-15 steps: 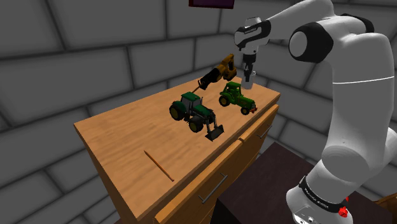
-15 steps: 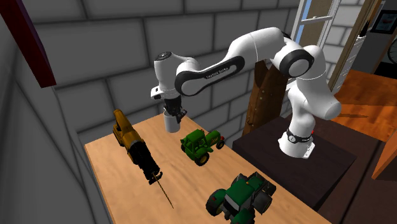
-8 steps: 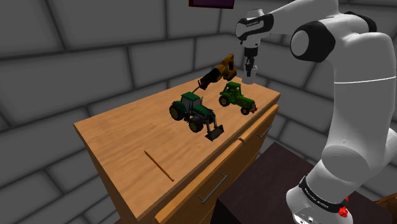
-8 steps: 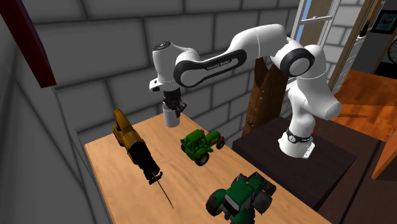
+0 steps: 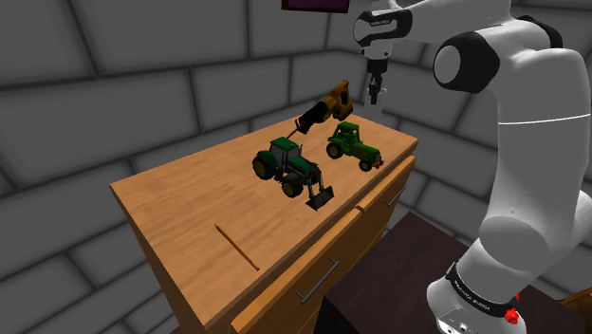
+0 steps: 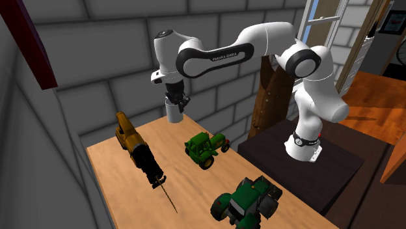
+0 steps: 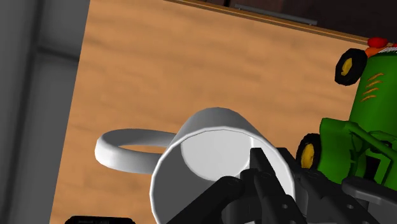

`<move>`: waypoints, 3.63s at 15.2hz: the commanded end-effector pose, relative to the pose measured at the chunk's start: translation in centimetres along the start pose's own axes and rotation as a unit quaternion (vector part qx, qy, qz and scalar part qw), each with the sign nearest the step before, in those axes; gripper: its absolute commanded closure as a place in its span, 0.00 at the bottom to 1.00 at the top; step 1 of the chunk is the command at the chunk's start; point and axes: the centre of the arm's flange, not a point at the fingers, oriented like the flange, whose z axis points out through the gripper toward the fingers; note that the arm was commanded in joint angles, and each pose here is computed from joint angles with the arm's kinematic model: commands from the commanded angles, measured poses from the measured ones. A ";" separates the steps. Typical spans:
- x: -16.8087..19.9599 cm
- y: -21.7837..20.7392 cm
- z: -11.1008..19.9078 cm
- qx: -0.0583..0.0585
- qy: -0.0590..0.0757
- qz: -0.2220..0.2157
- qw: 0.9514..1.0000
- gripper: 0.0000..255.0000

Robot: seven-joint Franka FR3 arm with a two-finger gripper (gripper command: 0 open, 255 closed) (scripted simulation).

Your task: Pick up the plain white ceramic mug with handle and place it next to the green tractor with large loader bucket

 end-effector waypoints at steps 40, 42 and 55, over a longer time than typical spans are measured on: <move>4.6 -30.9 -10.2 0.000 0.000 0.000 1.000 1.00; 5.1 -33.5 -10.3 0.000 0.000 0.000 1.000 1.00; 8.4 -50.3 -11.3 0.000 0.000 0.000 1.000 1.00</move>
